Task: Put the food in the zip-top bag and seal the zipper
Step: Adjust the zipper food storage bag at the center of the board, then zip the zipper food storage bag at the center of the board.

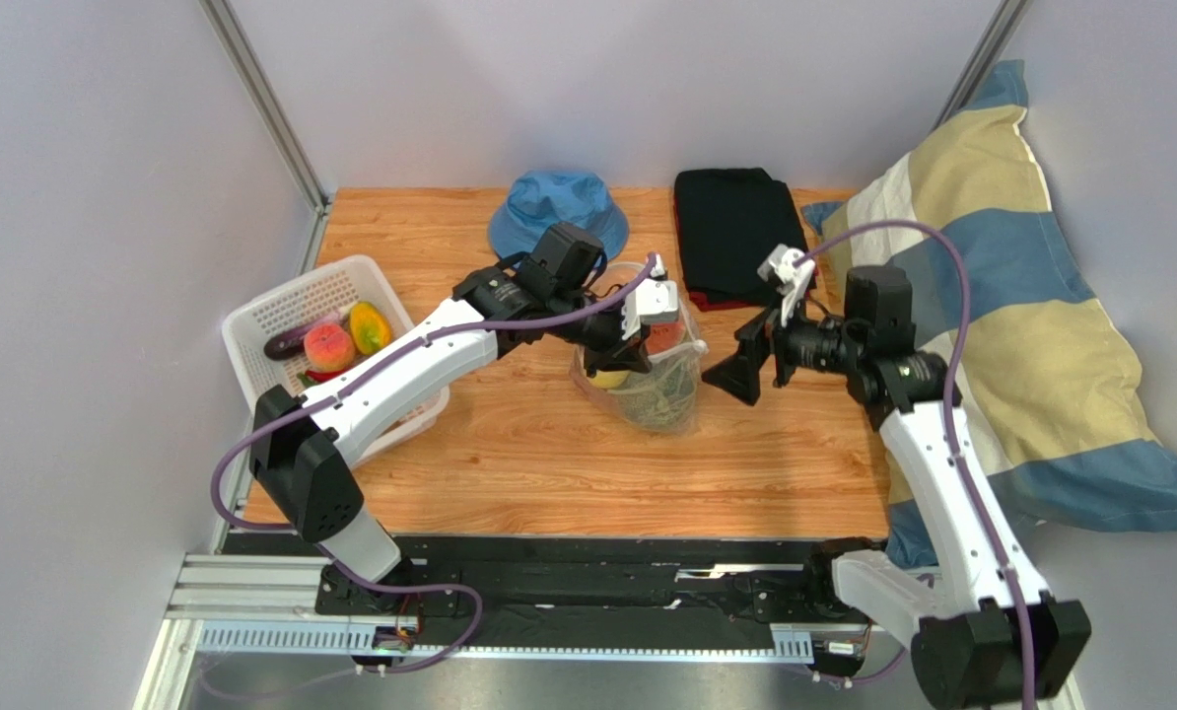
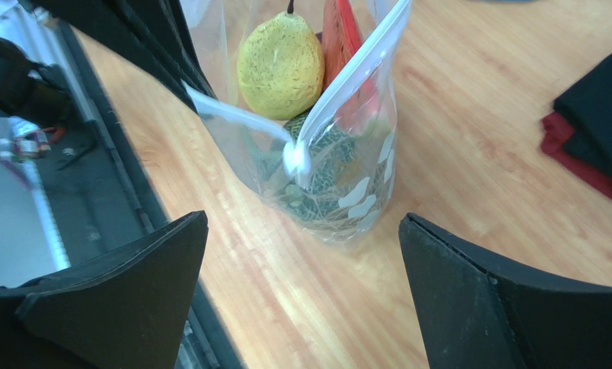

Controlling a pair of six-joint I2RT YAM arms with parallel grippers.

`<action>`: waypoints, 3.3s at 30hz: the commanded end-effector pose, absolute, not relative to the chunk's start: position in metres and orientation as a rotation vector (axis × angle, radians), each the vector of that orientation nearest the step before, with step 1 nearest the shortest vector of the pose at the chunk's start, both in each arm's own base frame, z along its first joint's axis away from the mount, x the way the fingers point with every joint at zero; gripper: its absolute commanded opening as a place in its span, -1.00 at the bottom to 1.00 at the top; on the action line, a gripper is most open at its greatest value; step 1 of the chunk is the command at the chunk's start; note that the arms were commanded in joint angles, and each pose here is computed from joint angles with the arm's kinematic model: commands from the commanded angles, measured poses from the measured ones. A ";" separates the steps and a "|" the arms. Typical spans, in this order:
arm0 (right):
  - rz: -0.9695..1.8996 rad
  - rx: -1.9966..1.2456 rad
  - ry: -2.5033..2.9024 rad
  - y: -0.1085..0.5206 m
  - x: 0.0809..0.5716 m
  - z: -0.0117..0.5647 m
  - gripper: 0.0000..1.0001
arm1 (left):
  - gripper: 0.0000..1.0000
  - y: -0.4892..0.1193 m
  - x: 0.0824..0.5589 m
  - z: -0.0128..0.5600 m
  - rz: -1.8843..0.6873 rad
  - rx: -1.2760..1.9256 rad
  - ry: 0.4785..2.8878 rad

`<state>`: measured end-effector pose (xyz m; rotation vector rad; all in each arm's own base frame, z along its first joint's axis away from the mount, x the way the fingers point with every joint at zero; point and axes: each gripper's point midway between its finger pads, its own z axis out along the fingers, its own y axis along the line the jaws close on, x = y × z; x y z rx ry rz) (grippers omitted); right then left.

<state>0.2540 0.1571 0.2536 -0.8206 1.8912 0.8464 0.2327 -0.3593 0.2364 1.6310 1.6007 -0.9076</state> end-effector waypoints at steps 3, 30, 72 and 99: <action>0.681 -0.955 1.663 0.154 0.257 0.244 0.80 | -1.00 -0.382 0.231 0.274 -1.042 1.552 1.530; 0.691 -1.069 1.482 0.178 0.276 0.263 -0.08 | -1.00 -0.374 0.218 0.255 -1.035 1.623 1.520; 0.631 -1.309 1.363 0.176 0.237 0.262 -1.00 | 0.06 -0.432 0.224 0.301 -0.810 1.775 0.869; 0.603 -1.337 1.343 0.173 0.227 0.259 -1.00 | -0.96 -0.442 0.223 0.273 -0.834 1.872 0.927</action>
